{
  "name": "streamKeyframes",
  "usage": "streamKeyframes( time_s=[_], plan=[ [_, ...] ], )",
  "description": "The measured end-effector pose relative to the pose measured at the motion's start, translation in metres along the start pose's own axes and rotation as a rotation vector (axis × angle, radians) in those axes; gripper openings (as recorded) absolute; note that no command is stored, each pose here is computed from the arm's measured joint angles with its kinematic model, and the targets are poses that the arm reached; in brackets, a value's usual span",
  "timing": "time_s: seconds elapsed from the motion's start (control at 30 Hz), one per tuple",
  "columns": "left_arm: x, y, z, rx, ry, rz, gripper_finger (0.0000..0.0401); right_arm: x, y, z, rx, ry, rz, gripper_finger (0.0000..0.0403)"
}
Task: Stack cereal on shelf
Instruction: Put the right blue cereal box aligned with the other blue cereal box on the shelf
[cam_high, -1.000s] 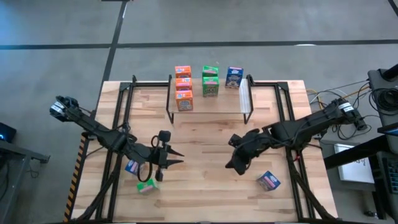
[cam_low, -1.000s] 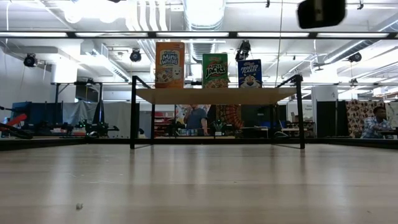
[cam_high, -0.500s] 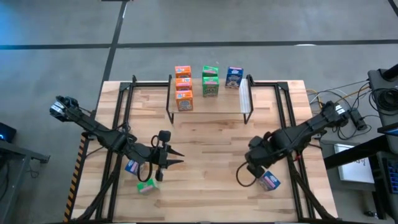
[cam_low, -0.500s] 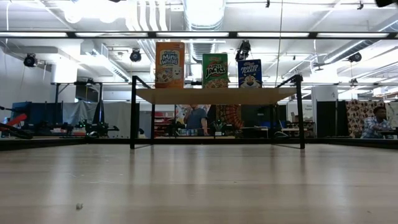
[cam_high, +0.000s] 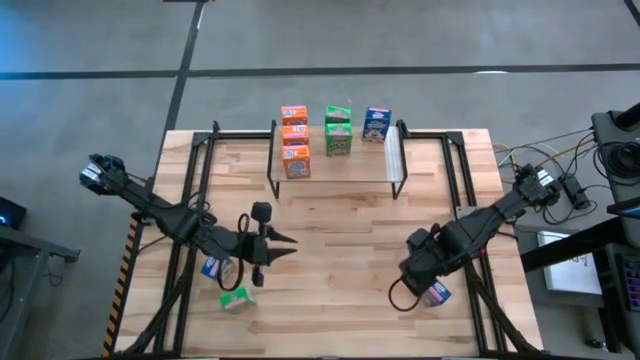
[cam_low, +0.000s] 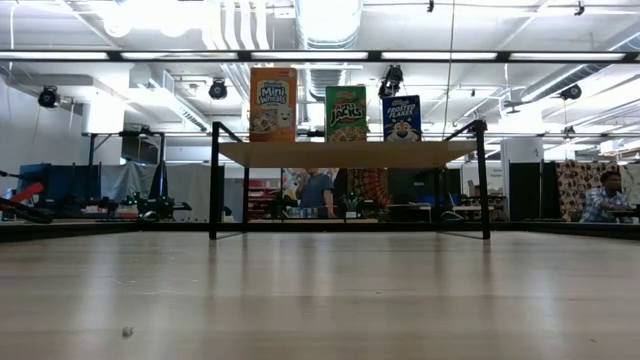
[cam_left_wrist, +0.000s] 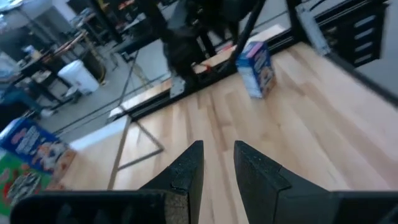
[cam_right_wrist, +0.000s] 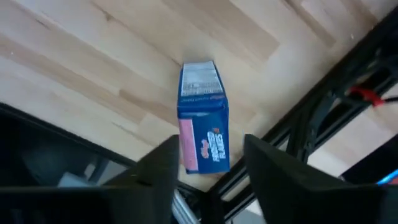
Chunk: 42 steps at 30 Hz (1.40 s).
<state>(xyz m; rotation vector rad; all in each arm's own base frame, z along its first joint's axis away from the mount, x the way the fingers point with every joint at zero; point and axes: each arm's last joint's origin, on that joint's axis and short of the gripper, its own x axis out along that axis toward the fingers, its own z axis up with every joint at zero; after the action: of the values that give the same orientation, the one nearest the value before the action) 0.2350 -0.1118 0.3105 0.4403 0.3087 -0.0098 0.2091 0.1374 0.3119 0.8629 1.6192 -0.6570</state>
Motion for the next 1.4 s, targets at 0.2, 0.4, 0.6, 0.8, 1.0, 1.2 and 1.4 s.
streamKeyframes(
  time_s=[0.2, 0.4, 0.6, 0.8, 1.0, 1.2, 1.4],
  plan=[
    [0.0, 0.0, -0.005, -0.005, 0.049, 0.026, 0.0072, 0.015, 0.005, -0.024, -0.025, 0.03, 0.02, 0.0259],
    [0.0, 0.0, -0.005, -0.008, 0.052, 0.026, 0.0072, 0.037, 0.008, -0.041, -0.096, -0.001, 0.014, 0.0307],
    [0.0, 0.0, -0.004, -0.011, 0.047, 0.027, 0.0072, 0.053, 0.011, -0.04, -0.071, -0.028, -0.036, 0.032],
    [0.0, 0.0, -0.004, -0.012, 0.045, 0.027, 0.0072, 0.063, 0.018, -0.039, -0.109, -0.035, -0.074, 0.0306],
    [0.0, 0.0, -0.004, -0.017, 0.046, 0.027, 0.0072, 0.07, 0.021, -0.037, -0.124, -0.036, -0.107, 0.0276],
    [0.0, 0.0, -0.004, -0.022, 0.042, 0.027, 0.0072, 0.071, 0.02, -0.037, -0.127, -0.036, -0.11, 0.0225],
    [0.0, 0.0, -0.004, -0.031, 0.041, 0.025, 0.0072, 0.071, 0.02, -0.036, -0.131, -0.06, -0.109, 0.0186]
  ],
)
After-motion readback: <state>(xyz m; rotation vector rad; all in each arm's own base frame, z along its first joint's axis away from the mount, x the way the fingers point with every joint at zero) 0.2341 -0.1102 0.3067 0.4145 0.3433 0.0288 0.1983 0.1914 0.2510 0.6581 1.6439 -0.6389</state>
